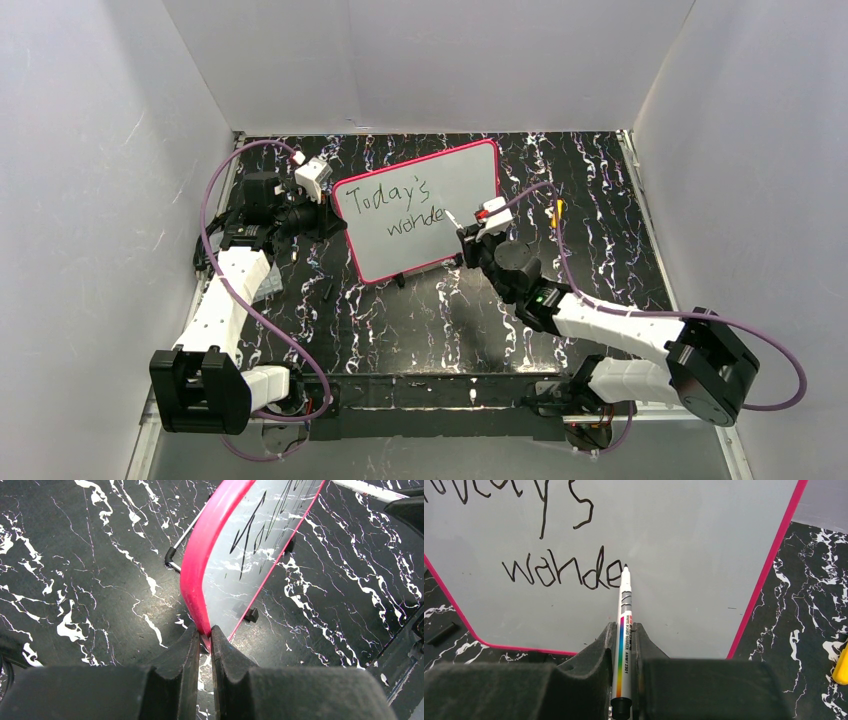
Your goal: Write a sentence on the whiteboard
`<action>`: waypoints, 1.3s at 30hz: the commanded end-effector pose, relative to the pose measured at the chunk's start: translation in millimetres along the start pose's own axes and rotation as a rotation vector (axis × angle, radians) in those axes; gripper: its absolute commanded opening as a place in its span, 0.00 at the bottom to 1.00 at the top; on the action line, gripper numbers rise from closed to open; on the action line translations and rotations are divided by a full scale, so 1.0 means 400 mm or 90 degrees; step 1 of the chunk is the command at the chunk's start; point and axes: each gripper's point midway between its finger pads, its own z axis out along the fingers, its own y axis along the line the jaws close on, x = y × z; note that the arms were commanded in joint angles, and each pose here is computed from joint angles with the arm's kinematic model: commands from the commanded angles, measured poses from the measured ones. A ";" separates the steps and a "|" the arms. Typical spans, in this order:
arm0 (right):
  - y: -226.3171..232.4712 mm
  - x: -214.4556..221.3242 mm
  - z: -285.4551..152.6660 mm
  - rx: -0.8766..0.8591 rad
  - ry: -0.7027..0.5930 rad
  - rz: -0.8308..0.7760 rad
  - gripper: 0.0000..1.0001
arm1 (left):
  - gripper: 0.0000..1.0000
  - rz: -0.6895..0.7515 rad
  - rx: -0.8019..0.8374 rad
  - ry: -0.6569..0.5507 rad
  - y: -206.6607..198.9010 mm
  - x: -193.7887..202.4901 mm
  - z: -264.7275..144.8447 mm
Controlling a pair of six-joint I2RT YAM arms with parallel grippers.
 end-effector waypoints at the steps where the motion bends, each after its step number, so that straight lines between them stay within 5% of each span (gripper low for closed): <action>1: 0.002 -0.091 0.021 0.009 -0.065 0.016 0.01 | 0.00 -0.008 0.013 0.019 -0.017 0.012 -0.006; 39: -0.035 0.059 -0.007 0.044 0.033 0.019 0.01 | 0.00 -0.010 0.014 0.020 -0.017 0.013 -0.005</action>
